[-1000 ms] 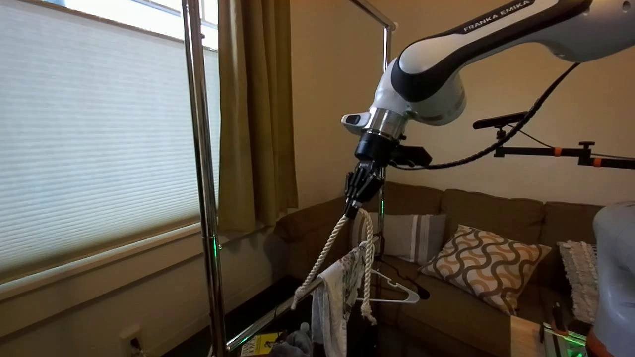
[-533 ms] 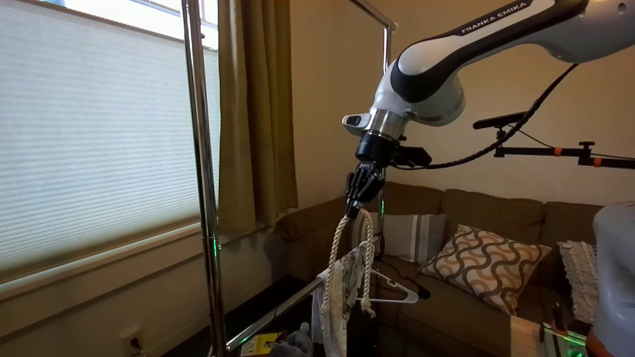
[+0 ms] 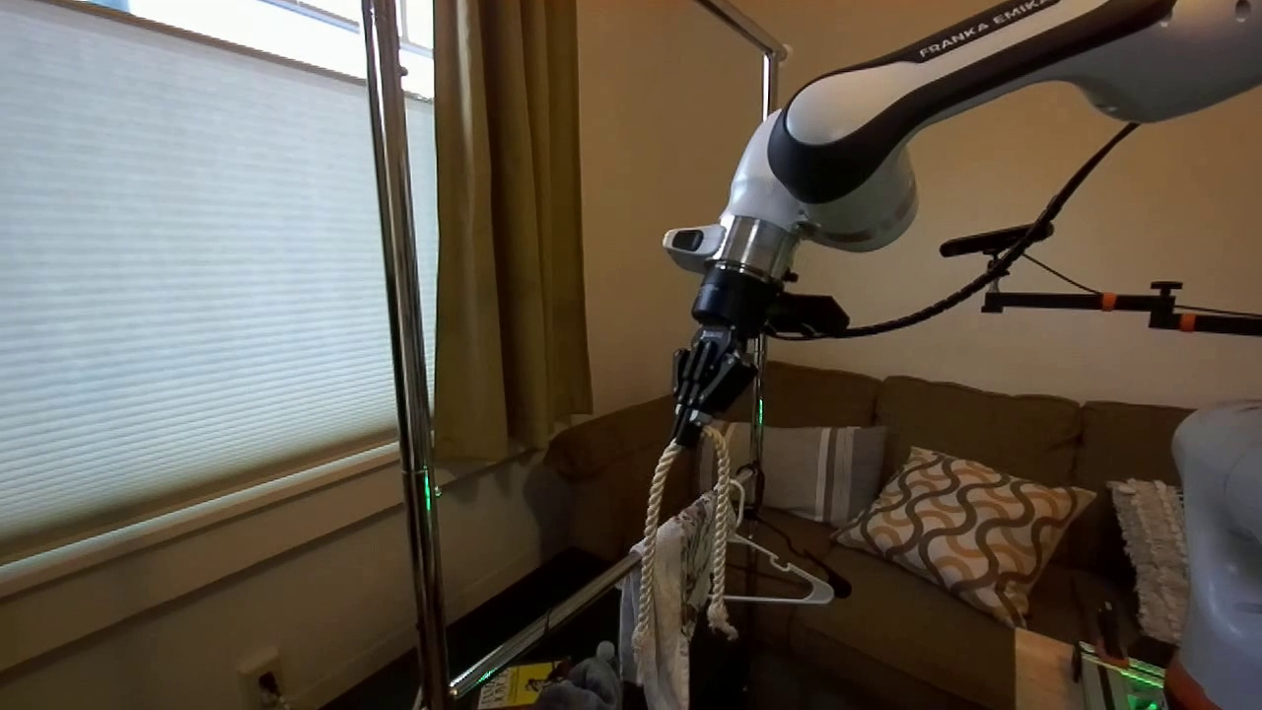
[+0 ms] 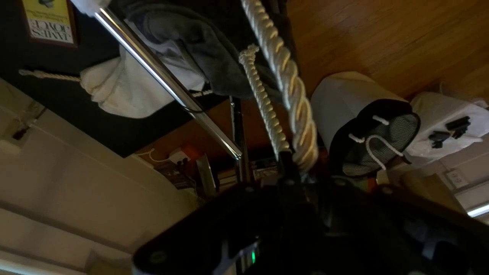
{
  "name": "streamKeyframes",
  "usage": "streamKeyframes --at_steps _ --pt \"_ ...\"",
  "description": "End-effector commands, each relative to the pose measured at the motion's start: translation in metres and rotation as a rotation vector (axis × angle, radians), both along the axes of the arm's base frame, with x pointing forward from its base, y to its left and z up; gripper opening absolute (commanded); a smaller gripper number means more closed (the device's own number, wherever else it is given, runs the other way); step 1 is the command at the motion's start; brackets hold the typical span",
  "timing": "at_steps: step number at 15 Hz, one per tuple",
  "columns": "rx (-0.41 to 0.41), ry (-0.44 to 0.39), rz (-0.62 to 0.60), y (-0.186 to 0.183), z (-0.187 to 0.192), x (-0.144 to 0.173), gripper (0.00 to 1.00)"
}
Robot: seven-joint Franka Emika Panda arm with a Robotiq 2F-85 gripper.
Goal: Remove the white rope from the bottom railing and hang it on the top railing
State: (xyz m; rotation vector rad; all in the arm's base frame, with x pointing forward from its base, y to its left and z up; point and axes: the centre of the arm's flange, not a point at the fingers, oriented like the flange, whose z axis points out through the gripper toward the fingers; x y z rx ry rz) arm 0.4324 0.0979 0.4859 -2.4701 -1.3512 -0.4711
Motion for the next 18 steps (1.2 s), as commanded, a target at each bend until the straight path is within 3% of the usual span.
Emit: streamKeyframes --at_steps 1,4,8,15,16,18 --pt "0.034 -0.026 0.175 0.05 0.002 0.003 0.03" --pt "0.099 -0.114 0.298 0.09 0.016 0.008 0.03" --pt "0.157 -0.29 0.363 0.151 0.069 0.007 0.03" --pt "0.255 -0.68 0.163 0.279 0.2 0.009 0.03" --pt "0.256 -0.631 0.204 0.247 0.174 -0.008 0.11" --pt "0.283 -0.67 0.181 0.264 0.193 -0.006 0.11"
